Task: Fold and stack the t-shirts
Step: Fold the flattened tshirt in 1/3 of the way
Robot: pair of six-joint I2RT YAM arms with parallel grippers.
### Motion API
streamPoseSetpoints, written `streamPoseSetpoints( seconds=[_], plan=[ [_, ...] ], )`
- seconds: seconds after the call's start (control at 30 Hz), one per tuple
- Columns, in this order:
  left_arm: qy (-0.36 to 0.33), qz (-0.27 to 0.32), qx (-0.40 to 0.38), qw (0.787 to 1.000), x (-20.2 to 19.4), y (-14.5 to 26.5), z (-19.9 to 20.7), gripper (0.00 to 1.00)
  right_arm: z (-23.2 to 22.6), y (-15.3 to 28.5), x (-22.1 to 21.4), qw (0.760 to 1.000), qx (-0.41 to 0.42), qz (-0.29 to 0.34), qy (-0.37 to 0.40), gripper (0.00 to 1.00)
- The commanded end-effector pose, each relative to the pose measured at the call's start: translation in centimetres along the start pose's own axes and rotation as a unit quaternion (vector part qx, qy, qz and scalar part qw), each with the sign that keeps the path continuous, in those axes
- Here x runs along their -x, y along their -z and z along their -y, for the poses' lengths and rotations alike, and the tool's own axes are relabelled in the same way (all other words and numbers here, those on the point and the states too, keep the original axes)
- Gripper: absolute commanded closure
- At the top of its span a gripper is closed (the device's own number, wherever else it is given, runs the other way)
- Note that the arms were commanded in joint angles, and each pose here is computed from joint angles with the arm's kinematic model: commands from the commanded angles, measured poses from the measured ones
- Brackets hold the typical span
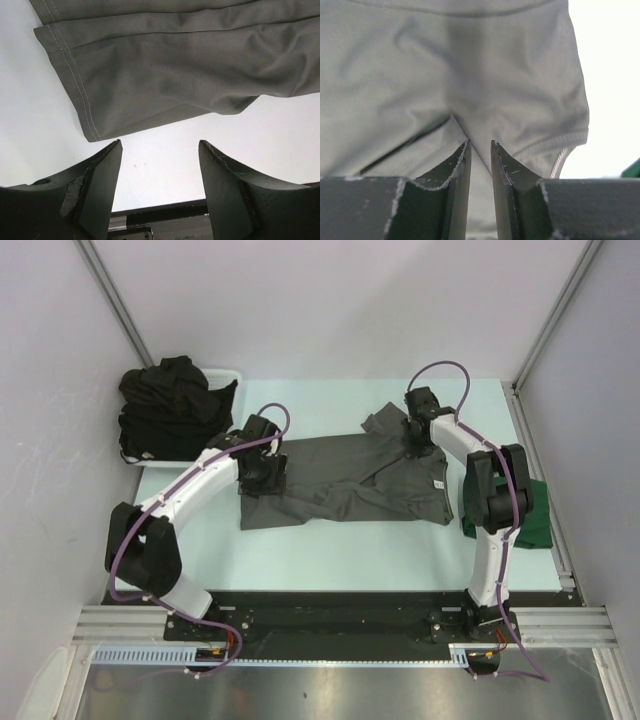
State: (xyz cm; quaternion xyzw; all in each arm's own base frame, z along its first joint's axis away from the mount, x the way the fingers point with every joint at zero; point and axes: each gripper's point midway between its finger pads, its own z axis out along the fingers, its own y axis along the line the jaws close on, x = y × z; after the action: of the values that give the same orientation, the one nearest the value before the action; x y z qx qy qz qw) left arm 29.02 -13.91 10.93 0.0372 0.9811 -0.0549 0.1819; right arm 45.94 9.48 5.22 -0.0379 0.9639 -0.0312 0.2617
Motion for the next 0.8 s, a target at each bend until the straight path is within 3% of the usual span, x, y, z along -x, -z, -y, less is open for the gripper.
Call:
streamPoseSetpoints(
  seconds=[0.0, 0.77],
  plan=[
    [0.009, 0.013, 0.001, 1.0, 0.1, 0.9, -0.2, 0.32, -0.7, -0.2, 1.8, 1.0, 0.021, 0.018, 0.001, 0.72],
    [0.01, 0.016, -0.011, 1.0, 1.6, 0.6, 0.8, 0.32, -1.1, 0.5, -0.7, 0.997, 0.068, -0.019, -0.032, 0.71]
  ],
)
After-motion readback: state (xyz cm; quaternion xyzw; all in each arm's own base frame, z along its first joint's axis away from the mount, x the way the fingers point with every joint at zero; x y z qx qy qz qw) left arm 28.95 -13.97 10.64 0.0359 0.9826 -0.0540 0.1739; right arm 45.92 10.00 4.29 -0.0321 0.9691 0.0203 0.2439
